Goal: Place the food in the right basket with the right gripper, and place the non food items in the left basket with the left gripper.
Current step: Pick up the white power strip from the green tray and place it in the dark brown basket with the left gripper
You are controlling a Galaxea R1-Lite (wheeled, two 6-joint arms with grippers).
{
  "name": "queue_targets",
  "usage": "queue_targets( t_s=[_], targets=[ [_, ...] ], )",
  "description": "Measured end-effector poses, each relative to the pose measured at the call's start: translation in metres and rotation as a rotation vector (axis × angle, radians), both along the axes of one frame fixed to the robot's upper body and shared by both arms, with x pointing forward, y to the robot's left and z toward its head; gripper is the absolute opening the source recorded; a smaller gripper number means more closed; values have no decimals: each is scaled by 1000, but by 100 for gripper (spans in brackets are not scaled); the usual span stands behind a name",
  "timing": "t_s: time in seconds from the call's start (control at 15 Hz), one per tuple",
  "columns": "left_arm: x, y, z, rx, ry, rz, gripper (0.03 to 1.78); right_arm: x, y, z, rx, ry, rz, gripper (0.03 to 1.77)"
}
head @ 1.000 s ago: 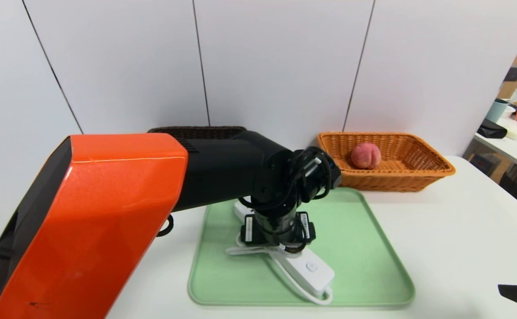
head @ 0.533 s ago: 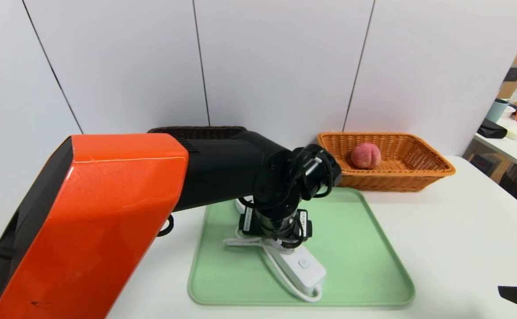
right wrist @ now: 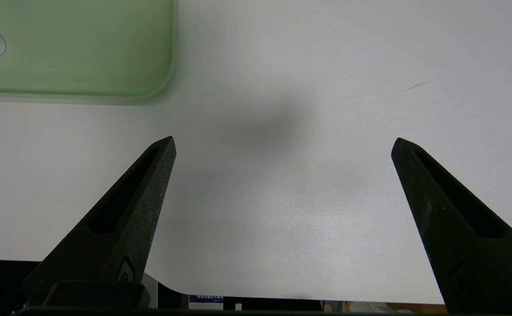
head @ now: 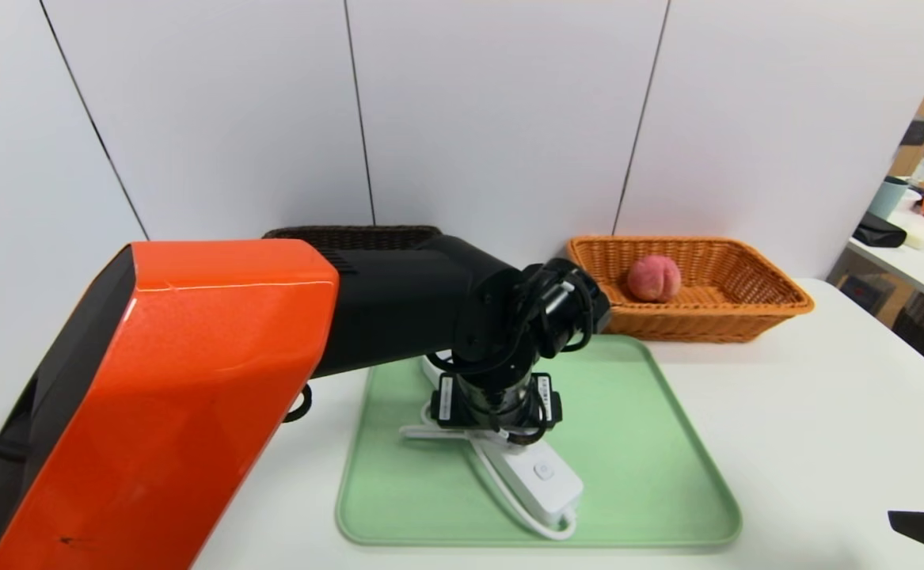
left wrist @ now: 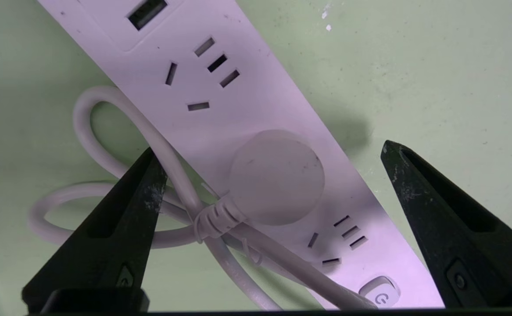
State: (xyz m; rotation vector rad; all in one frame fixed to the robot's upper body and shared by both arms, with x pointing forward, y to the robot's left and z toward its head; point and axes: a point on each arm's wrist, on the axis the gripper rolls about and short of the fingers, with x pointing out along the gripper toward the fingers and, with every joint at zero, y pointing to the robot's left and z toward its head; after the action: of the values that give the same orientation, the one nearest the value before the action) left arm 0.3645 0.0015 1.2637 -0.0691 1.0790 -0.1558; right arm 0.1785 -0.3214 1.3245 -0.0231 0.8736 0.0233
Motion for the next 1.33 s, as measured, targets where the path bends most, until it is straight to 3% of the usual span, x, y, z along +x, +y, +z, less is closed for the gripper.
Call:
queue_targets(
  t_s=[0.07, 0.27, 0.4, 0.8, 0.93, 1.33],
  targets=[
    [0, 0, 0, -2, 1, 5, 169, 0, 0, 0, 0, 0, 0, 170],
    [1, 0, 0, -9, -4, 8, 123, 1, 0, 0, -1, 2, 0, 170],
    [1, 0, 1, -13, -8, 8, 107, 1, 0, 0, -2, 4, 1, 170],
    [1, 0, 2, -24, 1, 7, 98, 1, 0, -1, -2, 6, 1, 170],
    [1, 1, 4, -55, 21, 12, 96, 1, 0, -1, -2, 7, 2, 170],
    [8, 9, 23, -148, -21, 60, 83, 1, 1, -3, -4, 14, 5, 170]
  ],
)
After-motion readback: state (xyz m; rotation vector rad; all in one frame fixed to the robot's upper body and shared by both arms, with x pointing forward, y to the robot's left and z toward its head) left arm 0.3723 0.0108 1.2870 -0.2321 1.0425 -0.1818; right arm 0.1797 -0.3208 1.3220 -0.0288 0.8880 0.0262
